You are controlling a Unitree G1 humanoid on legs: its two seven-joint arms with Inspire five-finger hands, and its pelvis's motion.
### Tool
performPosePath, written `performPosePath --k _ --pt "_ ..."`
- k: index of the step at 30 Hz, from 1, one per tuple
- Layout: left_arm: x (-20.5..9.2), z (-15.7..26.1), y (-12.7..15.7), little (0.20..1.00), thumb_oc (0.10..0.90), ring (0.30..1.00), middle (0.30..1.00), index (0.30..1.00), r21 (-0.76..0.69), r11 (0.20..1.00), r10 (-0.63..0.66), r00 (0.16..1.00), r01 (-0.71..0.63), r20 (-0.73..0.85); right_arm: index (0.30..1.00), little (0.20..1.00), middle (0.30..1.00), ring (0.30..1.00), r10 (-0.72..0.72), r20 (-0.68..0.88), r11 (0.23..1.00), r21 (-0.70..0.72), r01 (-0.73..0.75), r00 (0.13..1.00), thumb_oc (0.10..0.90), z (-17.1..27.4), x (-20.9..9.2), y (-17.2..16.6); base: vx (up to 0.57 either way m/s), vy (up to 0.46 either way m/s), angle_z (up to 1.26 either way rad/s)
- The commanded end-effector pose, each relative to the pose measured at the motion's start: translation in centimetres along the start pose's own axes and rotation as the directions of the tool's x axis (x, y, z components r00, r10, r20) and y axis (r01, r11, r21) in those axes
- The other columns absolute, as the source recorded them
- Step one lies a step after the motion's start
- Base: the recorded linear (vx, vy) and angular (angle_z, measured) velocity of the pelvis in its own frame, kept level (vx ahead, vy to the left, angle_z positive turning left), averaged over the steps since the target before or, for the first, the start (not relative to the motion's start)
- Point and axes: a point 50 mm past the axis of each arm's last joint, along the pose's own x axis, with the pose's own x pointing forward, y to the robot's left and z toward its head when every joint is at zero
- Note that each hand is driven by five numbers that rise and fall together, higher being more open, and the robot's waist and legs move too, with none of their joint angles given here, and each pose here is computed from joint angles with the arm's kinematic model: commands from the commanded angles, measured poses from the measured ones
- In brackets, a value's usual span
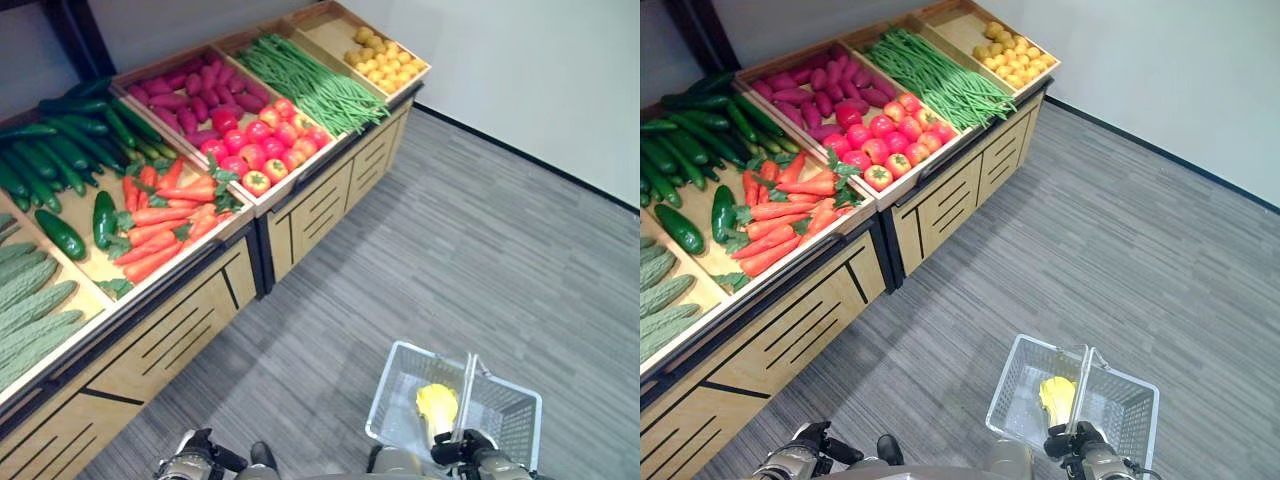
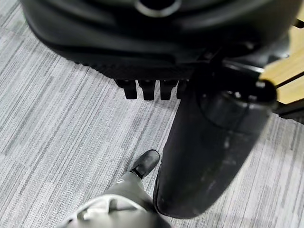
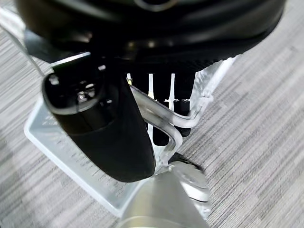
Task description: Get the vegetables into the basket
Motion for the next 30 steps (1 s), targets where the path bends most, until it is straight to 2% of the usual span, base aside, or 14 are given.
performPosePath --k 1,9,19,30 --pt "0.0 -0.2 0.2 1.000 0.900 1.000 1.000 1.000 0.025 1.000 0.019 1.000 -0.019 0.000 0.300 0.300 0.300 0.300 -0.024 -0.081 0.999 -0.044 0.021 0.996 0.400 -2.0 -0.1 -1.0 0.15 -0.021 0.55" --pt "0.0 -0.1 -0.3 1.000 0.900 1.000 1.000 1.000 0.047 0.999 0.000 1.000 0.000 0.006 0.300 0.300 0.300 0.300 -0.018 -0.083 1.000 -0.025 0.016 0.996 0.400 -2.3 -0.2 -0.9 0.12 -0.053 0.62" --pt "-0.2 -0.5 -1.7 1.000 0.900 1.000 1.000 1.000 0.032 0.999 -0.031 0.999 0.031 -0.020 0.300 0.300 0.300 0.300 -0.038 -0.092 0.996 -0.082 0.030 0.995 0.400 -2.6 -0.2 -1.8 0.07 -0.213 0.31" --pt "-0.5 0.9 -3.1 1.000 0.900 1.000 1.000 1.000 0.018 0.998 -0.067 0.997 0.066 0.028 0.300 0.300 0.300 0.300 -0.063 -0.069 0.987 -0.152 0.052 0.996 0.400 -1.9 -0.2 -2.9 -0.04 -0.147 0.45"
